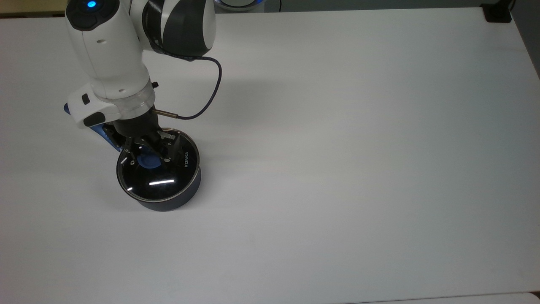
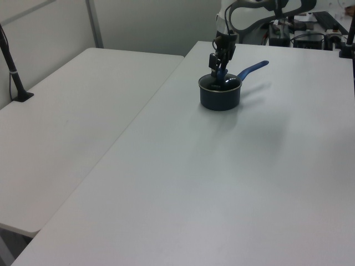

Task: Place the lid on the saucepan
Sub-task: 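Adjust the lid to seat it on the rim, then open the gripper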

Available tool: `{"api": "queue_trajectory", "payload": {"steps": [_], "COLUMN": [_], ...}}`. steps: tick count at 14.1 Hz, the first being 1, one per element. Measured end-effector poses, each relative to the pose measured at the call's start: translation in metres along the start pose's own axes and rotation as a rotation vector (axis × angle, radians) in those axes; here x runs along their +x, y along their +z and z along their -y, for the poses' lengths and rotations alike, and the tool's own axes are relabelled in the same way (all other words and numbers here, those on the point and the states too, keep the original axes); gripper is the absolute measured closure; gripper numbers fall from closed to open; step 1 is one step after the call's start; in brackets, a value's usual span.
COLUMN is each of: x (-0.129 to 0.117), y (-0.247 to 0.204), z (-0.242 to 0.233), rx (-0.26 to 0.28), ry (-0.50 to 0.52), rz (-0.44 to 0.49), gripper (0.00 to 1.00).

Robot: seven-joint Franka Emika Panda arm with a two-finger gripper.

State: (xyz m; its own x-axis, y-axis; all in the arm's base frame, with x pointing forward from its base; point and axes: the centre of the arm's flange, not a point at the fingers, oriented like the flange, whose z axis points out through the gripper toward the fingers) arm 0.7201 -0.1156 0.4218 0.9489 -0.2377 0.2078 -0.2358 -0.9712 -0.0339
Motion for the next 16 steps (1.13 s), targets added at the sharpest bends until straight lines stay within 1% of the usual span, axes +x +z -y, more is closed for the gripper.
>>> {"api": "queue_trajectory", "payload": {"steps": [9, 16], "x": [0.001, 0.002], "y": [0.000, 0.000], "z": [-0.001, -0.013], "rx": [-0.002, -0.015], "ry": [0.000, -0.015], "rz": [-0.001, -0.003], "gripper": [0.39, 0.39]}}
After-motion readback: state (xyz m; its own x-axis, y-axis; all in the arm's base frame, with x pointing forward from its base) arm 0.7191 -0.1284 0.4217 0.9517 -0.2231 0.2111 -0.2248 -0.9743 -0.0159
